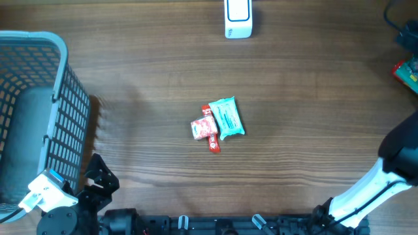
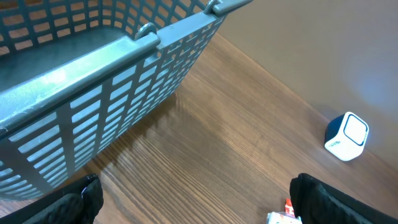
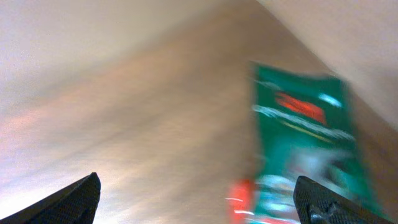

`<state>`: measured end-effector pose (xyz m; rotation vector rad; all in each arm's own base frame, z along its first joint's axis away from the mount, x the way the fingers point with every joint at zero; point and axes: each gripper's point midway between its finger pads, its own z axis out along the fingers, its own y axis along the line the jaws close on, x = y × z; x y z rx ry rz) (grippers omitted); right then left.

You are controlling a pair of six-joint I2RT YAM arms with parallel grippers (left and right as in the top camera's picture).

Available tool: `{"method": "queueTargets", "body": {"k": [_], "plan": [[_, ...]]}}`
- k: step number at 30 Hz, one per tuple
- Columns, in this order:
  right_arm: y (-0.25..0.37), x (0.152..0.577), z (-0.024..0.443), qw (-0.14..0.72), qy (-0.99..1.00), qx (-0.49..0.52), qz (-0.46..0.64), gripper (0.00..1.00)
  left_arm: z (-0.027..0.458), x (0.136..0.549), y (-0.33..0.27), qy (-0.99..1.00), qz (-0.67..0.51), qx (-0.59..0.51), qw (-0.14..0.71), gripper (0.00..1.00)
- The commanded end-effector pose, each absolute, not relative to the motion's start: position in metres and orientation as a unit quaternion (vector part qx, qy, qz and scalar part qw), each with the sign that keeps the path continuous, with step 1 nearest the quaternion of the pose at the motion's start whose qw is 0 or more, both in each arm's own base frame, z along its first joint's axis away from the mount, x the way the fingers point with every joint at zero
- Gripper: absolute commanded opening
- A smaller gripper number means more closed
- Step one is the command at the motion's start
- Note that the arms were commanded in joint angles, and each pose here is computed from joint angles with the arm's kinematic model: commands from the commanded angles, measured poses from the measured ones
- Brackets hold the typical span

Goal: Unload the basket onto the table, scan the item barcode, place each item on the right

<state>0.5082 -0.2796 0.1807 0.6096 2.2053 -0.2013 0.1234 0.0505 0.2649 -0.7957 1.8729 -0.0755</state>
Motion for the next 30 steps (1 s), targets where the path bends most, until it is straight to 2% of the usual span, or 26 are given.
{"method": "queueTargets", "body": {"k": [1,3,5,7,9,13,14,16,17,18,19,26,30], "plan": [[-0.155,0.523,0.27,0.471,0.851,0.193,0.133,1.0,0.266,0.122,0.052,0.78,-0.027,-0.333,0.529,1.0],[-0.107,0.519,0.275,0.439,0.853,0.208,0.192,1.0,0.266,0.122,0.052,0.78,-0.027,-0.333,0.529,1.0],[-0.049,0.507,0.257,0.362,0.872,0.23,0.237,1.0,0.266,0.122,0.052,0.78,-0.026,-0.333,0.529,1.0],[-0.001,0.49,0.237,0.296,0.898,0.211,0.248,1.0,0.266,0.122,0.052,0.78,-0.027,-0.333,0.529,1.0],[0.058,0.467,0.217,0.23,0.926,0.172,0.245,1.0,0.266,0.122,0.052,0.78,-0.027,-0.333,0.529,1.0],[0.159,0.411,0.193,0.144,0.964,0.022,0.224,0.97,0.266,0.122,0.052,0.78,-0.026,-0.333,0.529,1.0],[0.182,0.393,0.188,0.124,0.967,-0.028,0.22,0.94,0.266,0.122,0.052,0.78,-0.026,-0.333,0.529,1.0],[0.225,0.355,0.178,0.085,0.965,-0.126,0.212,0.76,0.266,0.122,0.052,0.78,-0.027,-0.333,0.529,1.0],[0.239,0.342,0.174,0.072,0.964,-0.154,0.206,0.64,0.266,0.122,0.052,0.78,-0.027,-0.333,0.529,1.0],[0.25,0.33,0.167,0.06,0.964,-0.172,0.194,0.49,0.266,0.122,0.052,0.78,-0.027,-0.333,0.529,1.0],[0.257,0.323,0.162,0.052,0.963,-0.184,0.187,0.41,0.266,0.122,0.052,0.78,-0.027,-0.333,0.529,1.0],[0.265,0.28,0.104,-0.027,0.966,-0.207,0.155,0.43,0.266,0.122,0.052,0.78,-0.027,-0.333,0.529,1.0],[0.252,0.26,0.067,-0.067,0.972,-0.176,0.14,0.46,0.266,0.122,0.052,0.78,-0.026,-0.333,0.529,1.0]]}}
